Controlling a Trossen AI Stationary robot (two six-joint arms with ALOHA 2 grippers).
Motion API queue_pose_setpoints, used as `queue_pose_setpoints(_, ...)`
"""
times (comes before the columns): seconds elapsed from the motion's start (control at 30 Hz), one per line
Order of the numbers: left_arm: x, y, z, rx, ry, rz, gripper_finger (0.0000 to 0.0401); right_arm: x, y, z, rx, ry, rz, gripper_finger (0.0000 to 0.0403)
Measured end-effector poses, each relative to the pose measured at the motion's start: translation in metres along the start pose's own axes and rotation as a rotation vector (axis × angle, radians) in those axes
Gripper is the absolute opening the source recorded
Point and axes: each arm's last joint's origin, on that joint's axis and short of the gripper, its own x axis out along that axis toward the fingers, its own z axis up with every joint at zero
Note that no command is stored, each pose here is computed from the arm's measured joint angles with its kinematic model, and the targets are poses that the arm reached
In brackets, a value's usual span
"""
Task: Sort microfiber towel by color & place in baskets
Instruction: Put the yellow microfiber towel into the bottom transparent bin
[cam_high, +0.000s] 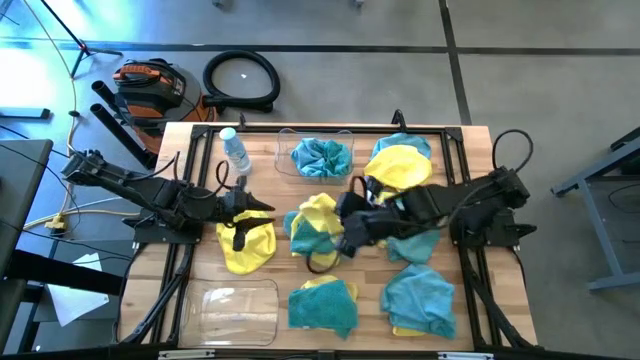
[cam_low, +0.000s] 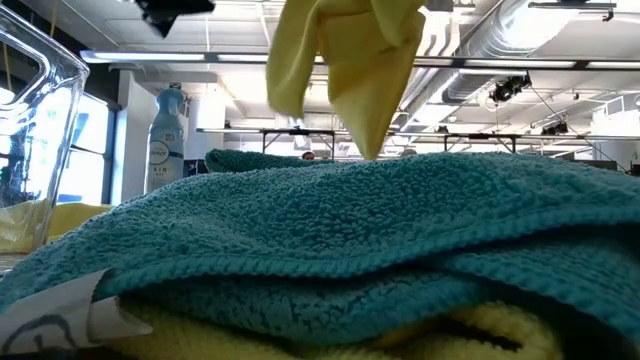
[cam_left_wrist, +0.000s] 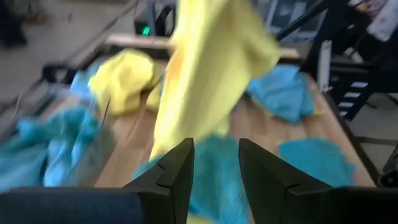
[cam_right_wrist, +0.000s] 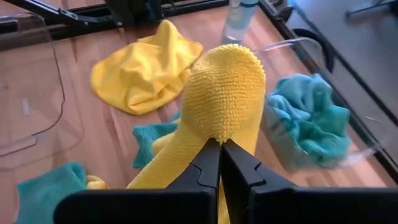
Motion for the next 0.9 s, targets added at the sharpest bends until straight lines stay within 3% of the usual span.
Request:
queue_pose_setpoints(0.23, 0.018, -0.010, 0.010, 0.063, -0.119, -0.052, 0.0170, 0.033, 0.006, 0.011, -0.071, 0.010, 0.140, 0.0000)
queue_pose_setpoints(0.53, 0.048, -0.007, 0.007, 0.075, -0.129, 0.035, 0.0231, 0.052, 0.019, 0.019, -0.153, -0.076, 0.189, 0.0000)
queue_pose_setpoints(0.77, 0.067, -0.006, -0.002, 0.110, -0.086, 0.062, 0.0220, 0.052, 0.021, 0.023, -0.179, -0.129, 0.202, 0.0000)
queue_pose_setpoints(0.9, 0.069, -0.007, -0.003, 0.107, -0.085, 0.063, 0.0152, 0.052, 0.020, 0.023, -0.175, -0.125, 0.199, 0.0003)
